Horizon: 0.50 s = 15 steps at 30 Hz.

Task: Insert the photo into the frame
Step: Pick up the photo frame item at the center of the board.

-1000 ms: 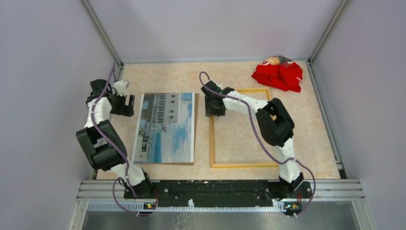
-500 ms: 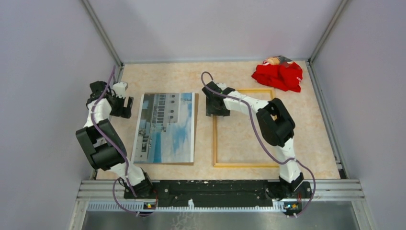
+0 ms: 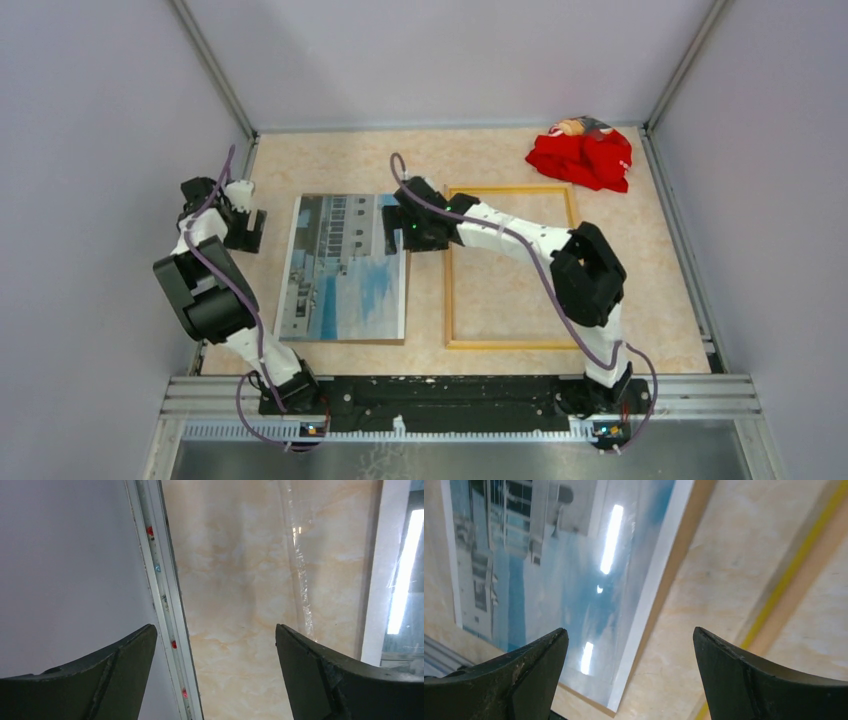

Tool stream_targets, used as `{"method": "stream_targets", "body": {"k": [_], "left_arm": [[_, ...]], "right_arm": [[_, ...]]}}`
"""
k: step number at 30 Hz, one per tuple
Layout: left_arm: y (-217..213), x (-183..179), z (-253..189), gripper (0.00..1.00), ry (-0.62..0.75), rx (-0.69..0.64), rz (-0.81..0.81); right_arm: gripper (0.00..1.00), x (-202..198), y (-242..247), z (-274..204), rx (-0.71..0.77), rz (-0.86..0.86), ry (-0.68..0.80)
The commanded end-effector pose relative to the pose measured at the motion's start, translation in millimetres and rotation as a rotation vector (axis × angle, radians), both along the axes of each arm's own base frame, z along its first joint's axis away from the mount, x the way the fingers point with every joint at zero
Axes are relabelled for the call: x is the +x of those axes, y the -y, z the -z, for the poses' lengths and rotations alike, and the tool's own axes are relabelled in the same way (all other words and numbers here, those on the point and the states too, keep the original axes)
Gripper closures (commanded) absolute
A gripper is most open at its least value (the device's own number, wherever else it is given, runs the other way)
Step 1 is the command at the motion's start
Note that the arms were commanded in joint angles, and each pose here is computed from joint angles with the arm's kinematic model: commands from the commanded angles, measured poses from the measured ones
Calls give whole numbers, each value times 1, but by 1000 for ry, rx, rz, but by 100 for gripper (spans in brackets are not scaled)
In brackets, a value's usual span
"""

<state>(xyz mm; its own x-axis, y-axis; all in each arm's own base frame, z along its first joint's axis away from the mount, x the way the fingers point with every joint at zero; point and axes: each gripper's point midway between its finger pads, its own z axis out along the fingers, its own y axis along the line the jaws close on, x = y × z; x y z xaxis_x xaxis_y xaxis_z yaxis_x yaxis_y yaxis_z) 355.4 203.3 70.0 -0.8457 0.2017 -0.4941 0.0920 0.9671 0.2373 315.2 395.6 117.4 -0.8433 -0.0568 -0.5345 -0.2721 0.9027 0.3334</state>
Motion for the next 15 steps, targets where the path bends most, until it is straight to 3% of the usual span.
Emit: {"method": "stream_targets", "body": {"k": [1, 15], "left_arm": [[-4, -1, 12, 6, 2, 21, 8], [45, -27, 66, 10, -108, -33, 65]], "right_arm": [[6, -28, -30, 26, 45, -66, -78], [11, -77, -24, 72, 148, -51, -268]]}}
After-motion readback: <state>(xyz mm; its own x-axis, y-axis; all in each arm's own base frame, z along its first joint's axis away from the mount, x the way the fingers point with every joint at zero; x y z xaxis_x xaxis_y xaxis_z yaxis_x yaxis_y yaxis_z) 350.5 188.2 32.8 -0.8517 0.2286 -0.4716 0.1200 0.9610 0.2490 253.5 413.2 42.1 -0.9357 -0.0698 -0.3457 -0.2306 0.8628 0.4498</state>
